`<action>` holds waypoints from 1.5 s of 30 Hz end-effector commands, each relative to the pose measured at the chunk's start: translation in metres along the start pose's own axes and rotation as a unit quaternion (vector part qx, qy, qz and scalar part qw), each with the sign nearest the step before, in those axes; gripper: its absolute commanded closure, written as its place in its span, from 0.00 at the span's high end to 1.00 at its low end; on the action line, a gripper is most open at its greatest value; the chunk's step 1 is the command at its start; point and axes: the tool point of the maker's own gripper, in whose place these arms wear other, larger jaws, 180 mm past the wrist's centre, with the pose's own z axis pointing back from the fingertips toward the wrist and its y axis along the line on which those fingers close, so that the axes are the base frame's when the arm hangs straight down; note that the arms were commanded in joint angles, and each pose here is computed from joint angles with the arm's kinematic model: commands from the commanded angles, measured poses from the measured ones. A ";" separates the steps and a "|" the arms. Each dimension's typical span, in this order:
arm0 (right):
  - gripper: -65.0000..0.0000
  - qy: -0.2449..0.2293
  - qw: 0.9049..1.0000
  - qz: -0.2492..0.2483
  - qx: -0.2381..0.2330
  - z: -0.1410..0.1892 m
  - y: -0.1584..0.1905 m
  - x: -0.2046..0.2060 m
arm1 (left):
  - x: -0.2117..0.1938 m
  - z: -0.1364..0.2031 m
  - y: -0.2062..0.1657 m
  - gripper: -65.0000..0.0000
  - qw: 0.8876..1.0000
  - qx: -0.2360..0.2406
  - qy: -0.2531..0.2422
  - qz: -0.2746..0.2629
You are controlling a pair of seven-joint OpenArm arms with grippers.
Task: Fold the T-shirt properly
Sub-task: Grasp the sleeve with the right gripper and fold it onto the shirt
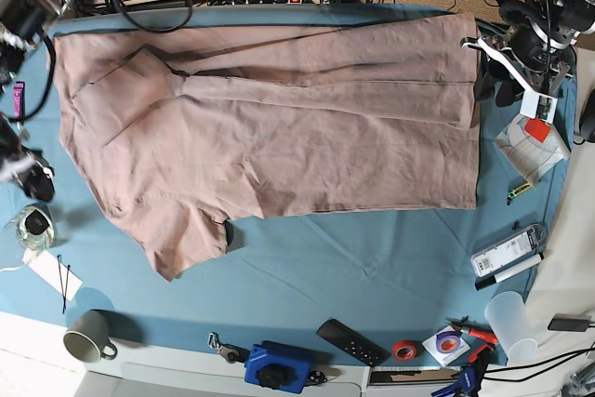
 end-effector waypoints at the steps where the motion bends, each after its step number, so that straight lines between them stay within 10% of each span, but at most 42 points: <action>1: 0.23 -0.036 0.999 0.031 -0.001 0.001 0.003 0.031 | 0.009 0.003 0.000 0.36 1.000 0.002 -0.016 -0.008; 8: 0.23 0.018 0.991 0.127 -0.031 -0.055 0.018 0.031 | 0.009 0.003 0.001 0.36 1.000 0.003 -0.017 -0.009; 20: 0.23 0.094 0.995 0.028 0.023 -0.137 0.042 -0.032 | 0.010 0.003 0.001 0.36 1.000 0.003 -0.017 -0.009; 33: 0.22 0.153 0.987 0.026 -0.030 -0.135 0.026 -0.078 | 0.010 0.003 0.001 0.36 1.000 0.003 -0.018 -0.009; 36: 0.05 0.172 0.984 0.023 -0.033 -0.131 0.024 -0.091 | 0.010 0.003 0.001 0.36 1.000 0.003 -0.018 -0.009; 45: 0.00 0.289 0.956 -0.016 -0.050 -0.110 0.021 -0.133 | 0.010 0.003 0.001 0.36 1.000 0.003 -0.018 -0.009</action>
